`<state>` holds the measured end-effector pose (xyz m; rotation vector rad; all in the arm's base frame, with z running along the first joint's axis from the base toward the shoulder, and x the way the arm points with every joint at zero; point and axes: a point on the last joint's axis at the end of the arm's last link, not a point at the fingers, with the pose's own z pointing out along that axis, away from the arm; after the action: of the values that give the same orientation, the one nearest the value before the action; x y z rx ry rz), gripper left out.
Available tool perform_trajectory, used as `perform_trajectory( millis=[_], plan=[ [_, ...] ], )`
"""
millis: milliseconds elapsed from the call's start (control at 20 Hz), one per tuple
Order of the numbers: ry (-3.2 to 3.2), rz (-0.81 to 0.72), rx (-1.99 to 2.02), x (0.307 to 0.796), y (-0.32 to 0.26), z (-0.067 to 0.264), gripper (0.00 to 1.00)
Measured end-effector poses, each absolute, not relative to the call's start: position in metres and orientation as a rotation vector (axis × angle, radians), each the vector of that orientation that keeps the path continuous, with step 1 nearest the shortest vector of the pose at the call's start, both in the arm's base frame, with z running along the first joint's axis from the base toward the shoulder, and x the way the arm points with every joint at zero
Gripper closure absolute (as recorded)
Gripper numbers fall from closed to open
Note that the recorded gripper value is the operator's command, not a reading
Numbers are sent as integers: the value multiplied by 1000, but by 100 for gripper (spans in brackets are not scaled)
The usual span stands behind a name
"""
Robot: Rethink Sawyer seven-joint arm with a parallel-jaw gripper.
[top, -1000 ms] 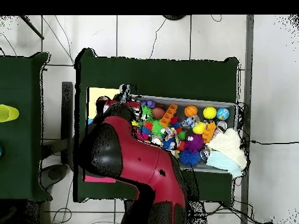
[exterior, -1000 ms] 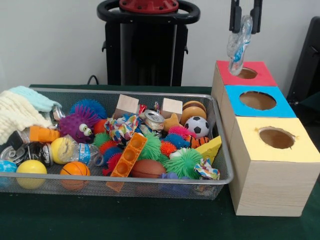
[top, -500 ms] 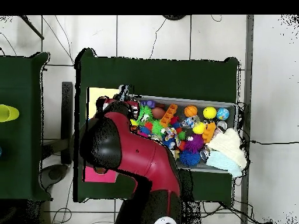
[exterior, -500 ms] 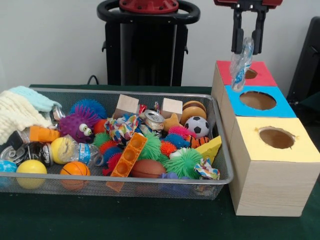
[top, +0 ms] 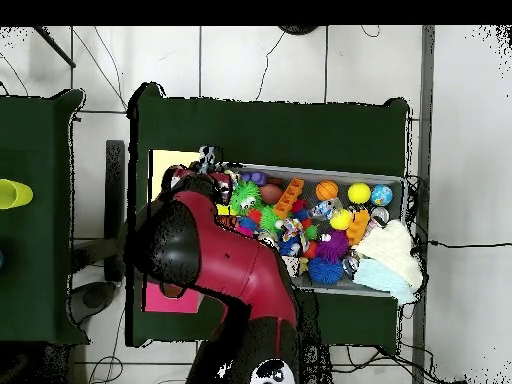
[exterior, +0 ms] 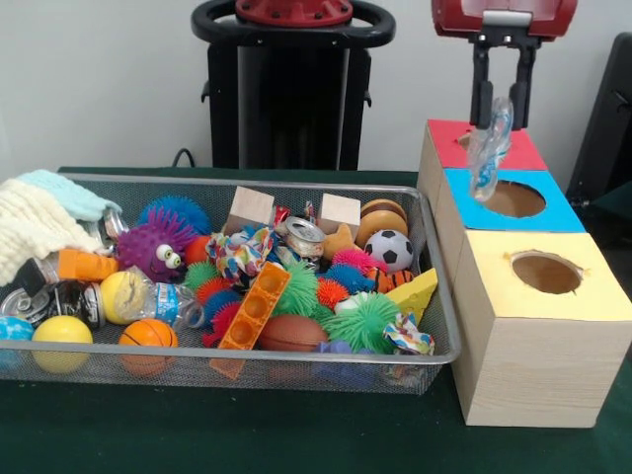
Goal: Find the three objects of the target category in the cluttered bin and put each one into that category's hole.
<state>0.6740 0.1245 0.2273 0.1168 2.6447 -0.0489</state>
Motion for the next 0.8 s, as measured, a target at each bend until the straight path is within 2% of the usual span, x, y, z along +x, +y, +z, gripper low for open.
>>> perform_trajectory(
  millis=[450, 800],
  plan=[
    [2661, 19, 143, 663, 182, 218, 100],
    [2673, 17, 165, 662, 181, 203, 100]
  ],
)
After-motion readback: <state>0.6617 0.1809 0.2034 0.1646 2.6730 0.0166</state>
